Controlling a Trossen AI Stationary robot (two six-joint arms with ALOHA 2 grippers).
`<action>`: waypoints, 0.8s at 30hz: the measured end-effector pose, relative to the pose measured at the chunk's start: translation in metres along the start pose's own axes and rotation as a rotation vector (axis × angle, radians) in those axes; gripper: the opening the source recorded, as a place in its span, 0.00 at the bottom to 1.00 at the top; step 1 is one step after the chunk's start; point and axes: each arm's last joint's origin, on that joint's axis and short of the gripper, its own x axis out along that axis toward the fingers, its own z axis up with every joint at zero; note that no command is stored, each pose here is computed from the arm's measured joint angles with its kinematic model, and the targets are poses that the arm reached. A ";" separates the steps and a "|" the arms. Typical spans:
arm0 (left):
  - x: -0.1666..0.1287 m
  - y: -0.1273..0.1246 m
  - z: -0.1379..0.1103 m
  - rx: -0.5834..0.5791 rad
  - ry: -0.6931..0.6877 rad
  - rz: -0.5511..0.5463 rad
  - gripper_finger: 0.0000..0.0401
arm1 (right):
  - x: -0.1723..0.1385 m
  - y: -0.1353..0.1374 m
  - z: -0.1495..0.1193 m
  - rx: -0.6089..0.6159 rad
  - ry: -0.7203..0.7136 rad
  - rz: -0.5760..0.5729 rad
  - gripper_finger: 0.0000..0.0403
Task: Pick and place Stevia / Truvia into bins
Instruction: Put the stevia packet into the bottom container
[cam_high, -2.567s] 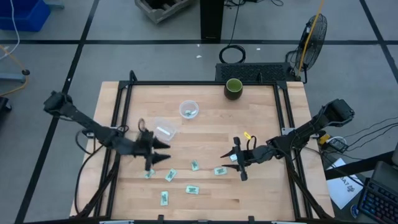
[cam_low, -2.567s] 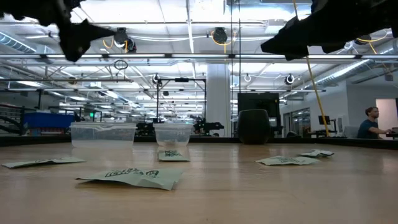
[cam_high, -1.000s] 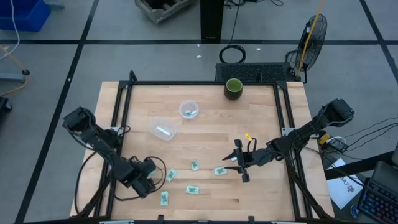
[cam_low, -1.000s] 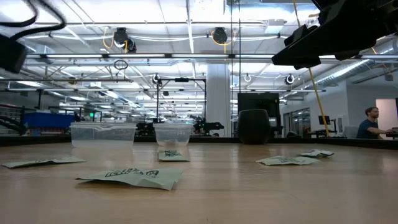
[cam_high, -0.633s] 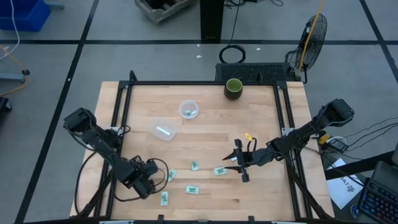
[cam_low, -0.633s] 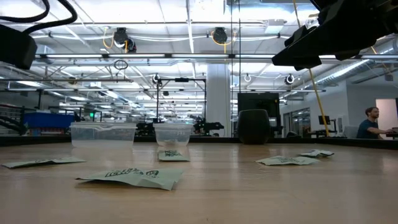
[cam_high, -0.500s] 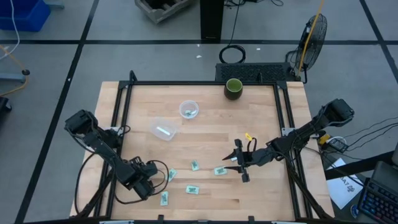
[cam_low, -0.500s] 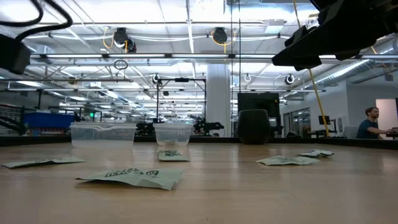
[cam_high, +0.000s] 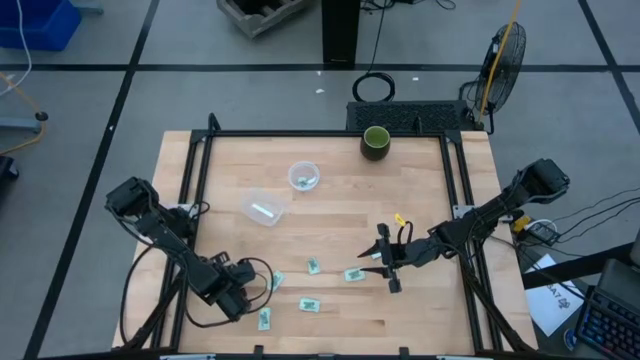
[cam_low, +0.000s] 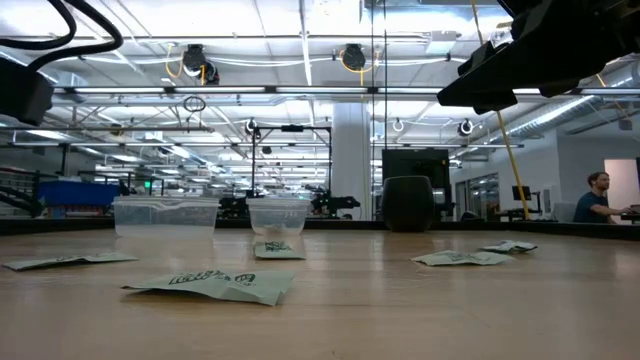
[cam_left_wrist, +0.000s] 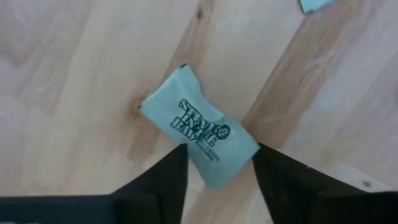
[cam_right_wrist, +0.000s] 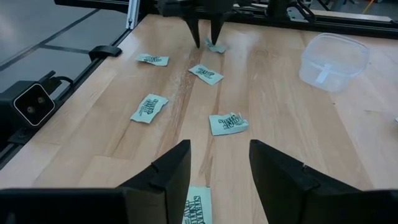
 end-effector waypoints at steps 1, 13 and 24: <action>0.000 0.000 0.000 0.000 -0.010 0.004 0.40 | 0.000 0.000 0.000 0.000 0.000 0.000 0.38; 0.001 0.003 0.004 -0.007 -0.065 0.035 0.15 | -0.004 -0.005 -0.012 0.034 -0.079 0.002 0.38; -0.003 0.012 0.024 0.008 -0.201 0.073 0.05 | -0.008 -0.008 -0.018 0.042 -0.125 0.007 0.38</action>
